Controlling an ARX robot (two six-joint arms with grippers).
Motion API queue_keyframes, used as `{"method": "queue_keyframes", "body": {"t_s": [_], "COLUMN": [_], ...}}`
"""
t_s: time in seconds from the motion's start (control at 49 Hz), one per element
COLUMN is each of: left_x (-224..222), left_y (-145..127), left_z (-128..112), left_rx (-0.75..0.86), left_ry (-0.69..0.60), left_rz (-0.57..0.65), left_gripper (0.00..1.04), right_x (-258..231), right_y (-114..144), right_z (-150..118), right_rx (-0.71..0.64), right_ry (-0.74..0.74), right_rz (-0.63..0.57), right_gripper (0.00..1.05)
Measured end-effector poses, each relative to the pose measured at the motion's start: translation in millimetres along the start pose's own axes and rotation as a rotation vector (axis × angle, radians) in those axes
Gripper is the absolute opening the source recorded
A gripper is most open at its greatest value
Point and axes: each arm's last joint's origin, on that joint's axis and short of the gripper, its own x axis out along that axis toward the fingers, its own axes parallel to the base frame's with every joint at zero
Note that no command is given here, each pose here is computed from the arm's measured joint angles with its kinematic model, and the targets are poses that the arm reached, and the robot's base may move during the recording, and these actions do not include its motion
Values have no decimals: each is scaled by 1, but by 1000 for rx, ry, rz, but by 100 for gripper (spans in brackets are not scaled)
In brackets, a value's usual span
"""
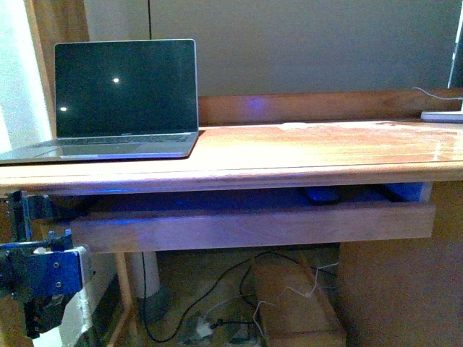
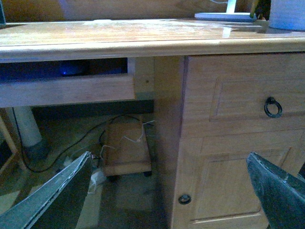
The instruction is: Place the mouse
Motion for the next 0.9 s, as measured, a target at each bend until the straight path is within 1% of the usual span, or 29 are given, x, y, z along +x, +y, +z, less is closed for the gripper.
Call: {"method": "queue_keyframes", "body": {"t_s": [0.082,0.163,0.286,0.367,0.429,0.531,0.633,0.735,0.796,0.898], "left_x": [2,0,-8,-17,-29,-50,-70,-84,-93,-102], "left_y": [-2,-1,7,15,20,22,19,19,21,26], "left_z": [-1,1,13,20,30,45,66,83,90,101], "left_rx": [-1,-40,-203,-309,-406,-505,-633,-727,-786,-913], "left_ry": [-2,11,20,18,6,-40,-153,-215,-230,-259], "left_rz": [-25,-86,-234,-309,-378,-459,-529,-584,-605,-602], "left_gripper": [97,97,97,97,97,97,97,97,97,97], "right_x": [0,0,0,0,0,0,0,0,0,0], "right_y": [0,0,0,0,0,0,0,0,0,0], "right_z": [0,0,0,0,0,0,0,0,0,0], "right_rx": [0,0,0,0,0,0,0,0,0,0], "right_ry": [0,0,0,0,0,0,0,0,0,0], "right_rz": [0,0,0,0,0,0,0,0,0,0], "right_gripper": [97,97,97,97,97,97,97,97,97,97]}}
